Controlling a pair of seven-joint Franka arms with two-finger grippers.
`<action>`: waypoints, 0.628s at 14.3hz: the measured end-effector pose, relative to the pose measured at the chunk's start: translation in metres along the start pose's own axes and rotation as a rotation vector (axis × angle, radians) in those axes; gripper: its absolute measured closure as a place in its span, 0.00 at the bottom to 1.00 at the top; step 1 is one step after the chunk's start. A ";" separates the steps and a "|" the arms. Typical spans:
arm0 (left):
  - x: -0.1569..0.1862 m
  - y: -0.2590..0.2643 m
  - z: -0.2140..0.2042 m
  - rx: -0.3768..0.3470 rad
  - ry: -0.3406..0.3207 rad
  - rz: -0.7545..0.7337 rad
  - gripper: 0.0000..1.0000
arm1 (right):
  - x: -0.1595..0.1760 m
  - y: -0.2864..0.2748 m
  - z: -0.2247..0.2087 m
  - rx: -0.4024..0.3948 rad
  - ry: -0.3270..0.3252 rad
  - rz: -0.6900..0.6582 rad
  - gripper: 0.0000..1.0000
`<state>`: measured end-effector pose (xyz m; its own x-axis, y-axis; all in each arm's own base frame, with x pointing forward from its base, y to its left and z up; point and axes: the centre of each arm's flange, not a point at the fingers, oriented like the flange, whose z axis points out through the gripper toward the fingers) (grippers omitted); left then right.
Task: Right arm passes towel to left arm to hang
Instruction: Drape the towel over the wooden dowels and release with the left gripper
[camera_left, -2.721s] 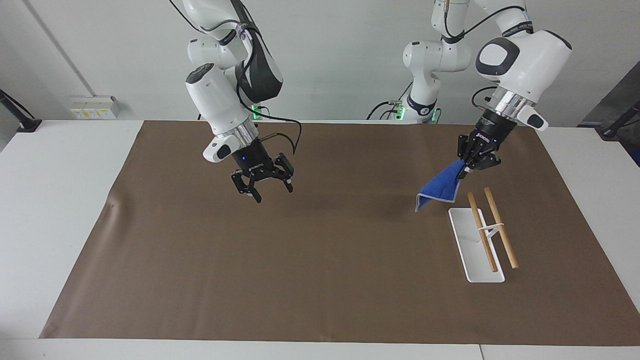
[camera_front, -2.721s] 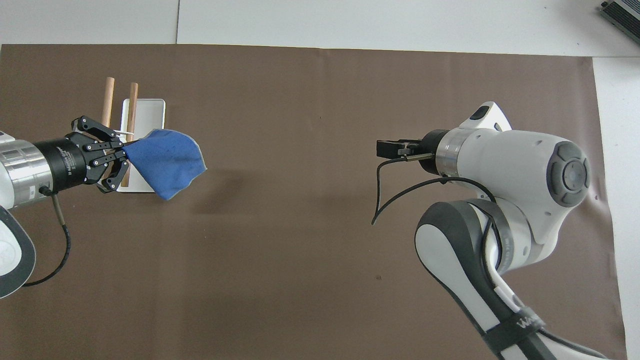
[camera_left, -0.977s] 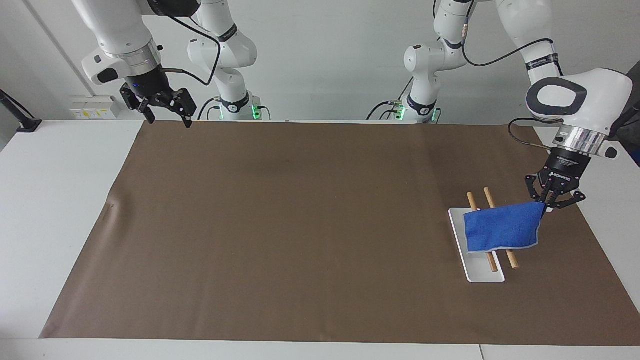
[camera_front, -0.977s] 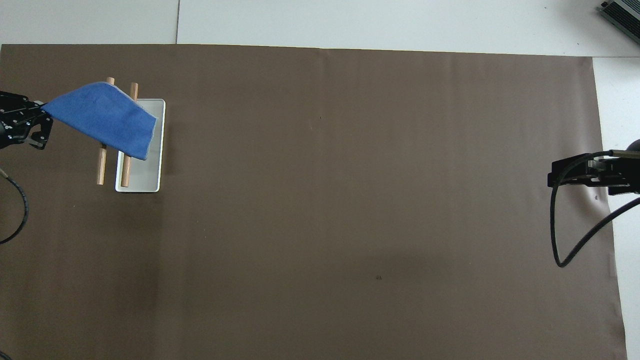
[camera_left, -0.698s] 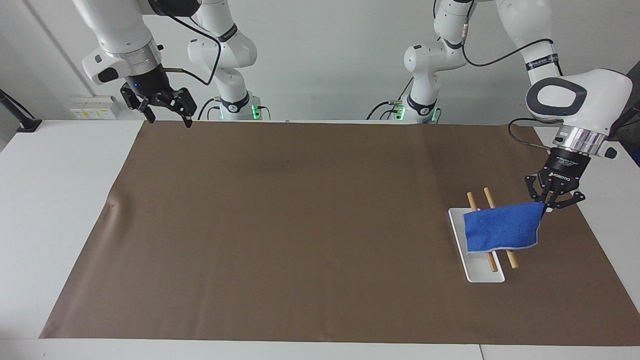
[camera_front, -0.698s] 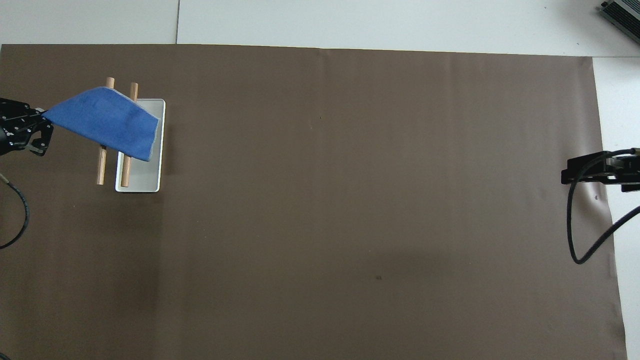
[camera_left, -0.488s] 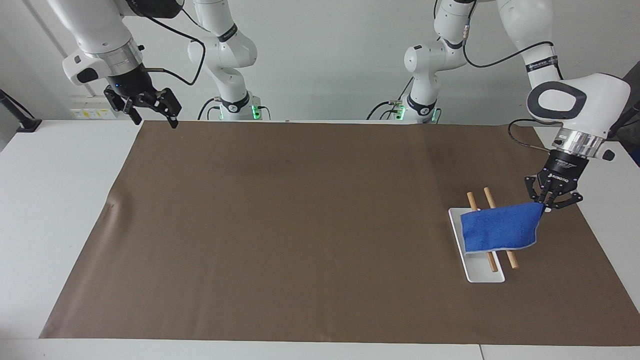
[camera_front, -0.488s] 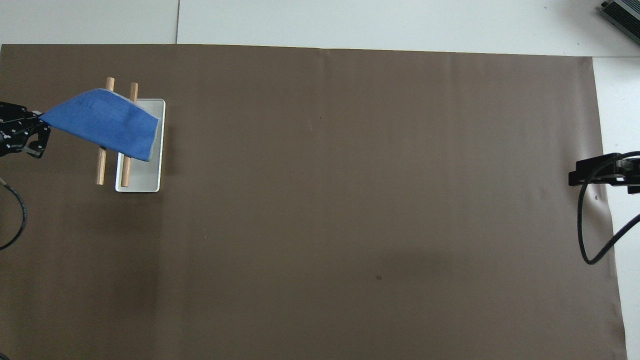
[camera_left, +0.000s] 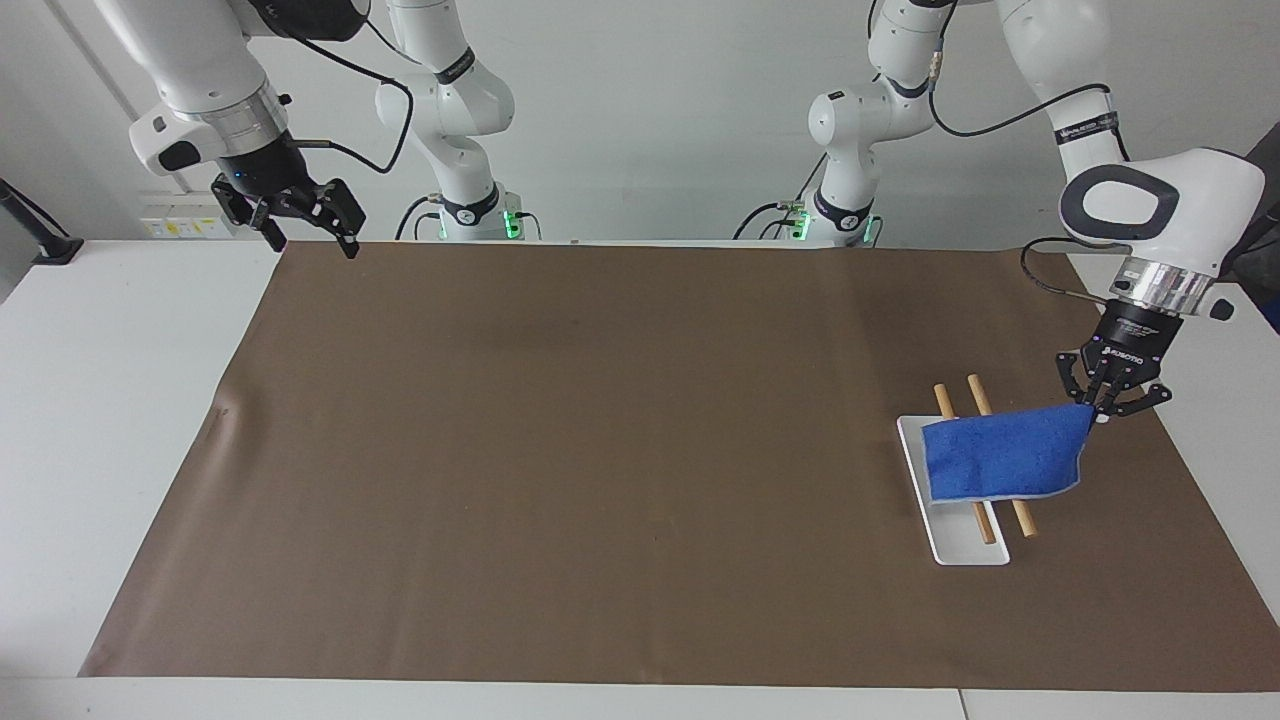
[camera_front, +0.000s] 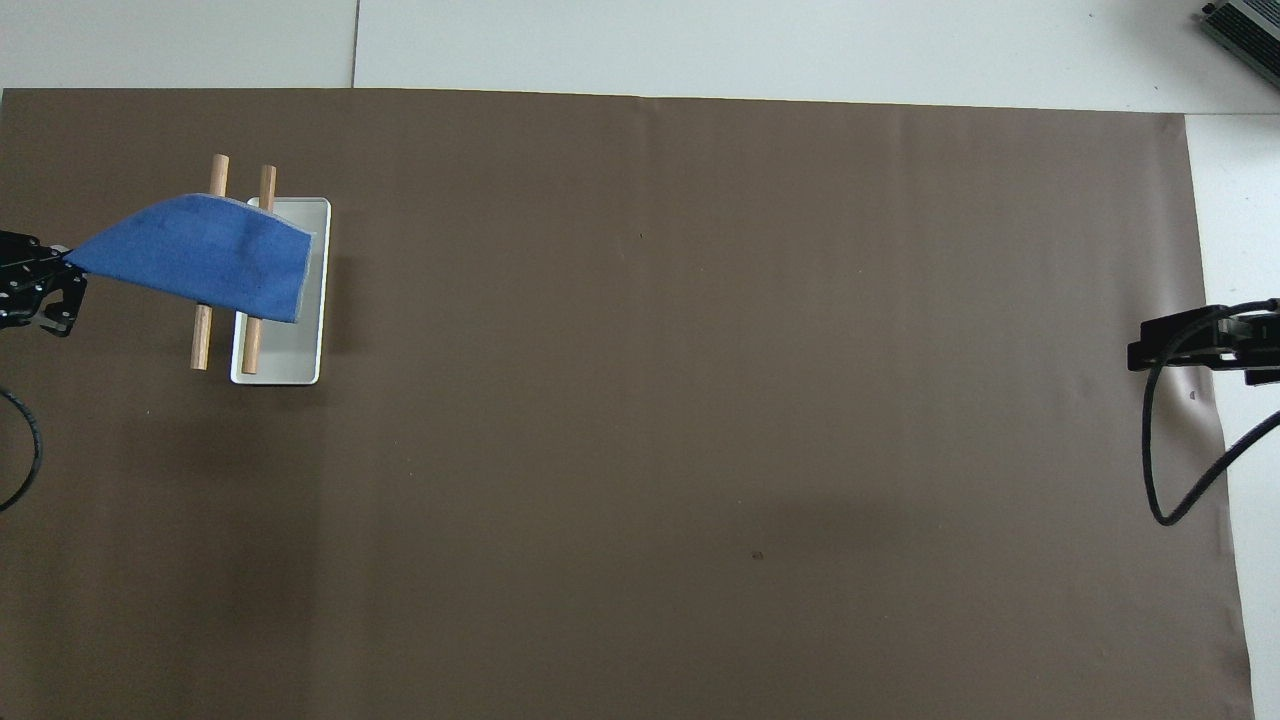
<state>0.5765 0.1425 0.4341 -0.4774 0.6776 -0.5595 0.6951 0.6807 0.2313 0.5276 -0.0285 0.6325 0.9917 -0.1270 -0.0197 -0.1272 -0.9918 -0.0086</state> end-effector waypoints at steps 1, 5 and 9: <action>0.000 0.000 0.000 0.001 0.000 0.005 0.79 | 0.000 -0.003 0.000 -0.001 -0.001 -0.006 0.00; -0.002 -0.001 0.000 0.009 -0.003 0.025 0.33 | 0.000 -0.006 0.000 -0.001 -0.001 -0.012 0.00; -0.006 0.002 -0.003 0.003 -0.008 0.036 0.00 | 0.000 -0.006 0.000 -0.001 -0.001 -0.012 0.00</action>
<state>0.5793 0.1406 0.4398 -0.4477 0.6994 -0.5572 0.7135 0.6550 0.2489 0.5281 -0.0220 0.6321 0.9931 -0.1154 -0.0204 -0.1156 -0.9933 -0.0077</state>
